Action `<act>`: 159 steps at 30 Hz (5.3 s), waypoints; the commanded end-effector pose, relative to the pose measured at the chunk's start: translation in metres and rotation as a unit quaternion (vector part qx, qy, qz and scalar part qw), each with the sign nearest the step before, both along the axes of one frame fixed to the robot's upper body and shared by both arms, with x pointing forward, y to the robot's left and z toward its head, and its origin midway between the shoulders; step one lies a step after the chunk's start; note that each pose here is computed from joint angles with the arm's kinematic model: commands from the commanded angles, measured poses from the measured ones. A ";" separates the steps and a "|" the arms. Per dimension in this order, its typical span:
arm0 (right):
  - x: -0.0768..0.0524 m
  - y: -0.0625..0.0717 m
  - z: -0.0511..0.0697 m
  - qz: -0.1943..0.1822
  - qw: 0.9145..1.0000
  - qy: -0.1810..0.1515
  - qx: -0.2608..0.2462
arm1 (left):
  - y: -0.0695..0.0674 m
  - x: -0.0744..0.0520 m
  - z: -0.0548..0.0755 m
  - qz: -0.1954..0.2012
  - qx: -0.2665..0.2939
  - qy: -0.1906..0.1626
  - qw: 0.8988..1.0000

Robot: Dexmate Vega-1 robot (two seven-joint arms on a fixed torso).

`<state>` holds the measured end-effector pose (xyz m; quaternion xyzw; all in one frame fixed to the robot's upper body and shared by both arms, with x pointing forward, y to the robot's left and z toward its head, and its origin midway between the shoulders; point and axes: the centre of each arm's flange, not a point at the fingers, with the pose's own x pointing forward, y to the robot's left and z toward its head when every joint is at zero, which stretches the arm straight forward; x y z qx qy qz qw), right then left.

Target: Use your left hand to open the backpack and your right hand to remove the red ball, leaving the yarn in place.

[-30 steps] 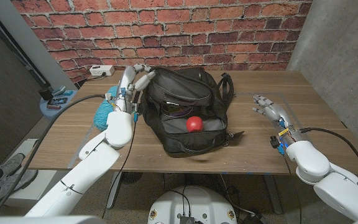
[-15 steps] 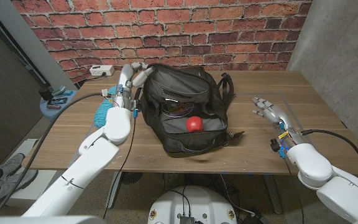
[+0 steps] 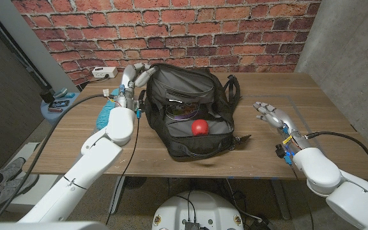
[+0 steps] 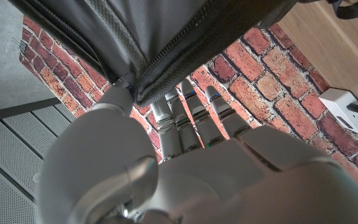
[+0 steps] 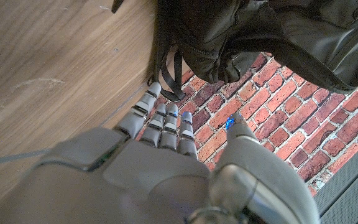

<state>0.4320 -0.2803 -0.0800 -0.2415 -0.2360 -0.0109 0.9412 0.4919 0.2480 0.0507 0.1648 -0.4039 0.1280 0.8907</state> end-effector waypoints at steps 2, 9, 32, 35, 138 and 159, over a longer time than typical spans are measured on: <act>-0.022 0.016 0.003 -0.010 0.999 0.010 -0.037 | 0.004 0.006 0.003 -0.016 -0.022 0.008 1.000; -0.030 0.022 0.004 -0.016 0.999 0.010 -0.042 | 0.001 0.011 0.008 -0.026 -0.024 0.012 0.999; -0.054 0.052 0.019 -0.039 0.995 0.019 -0.092 | -0.004 0.027 0.015 -0.050 -0.031 0.021 0.998; -0.055 0.056 0.021 -0.037 0.994 0.018 -0.102 | -0.004 0.028 0.015 -0.053 -0.030 0.023 0.998; 0.005 0.162 0.068 0.059 0.902 -0.048 -0.425 | -0.004 0.051 0.013 -0.070 -0.068 0.018 0.995; 0.017 0.179 0.071 0.081 0.883 -0.027 -0.462 | 0.007 0.048 0.010 -0.068 -0.075 0.015 0.995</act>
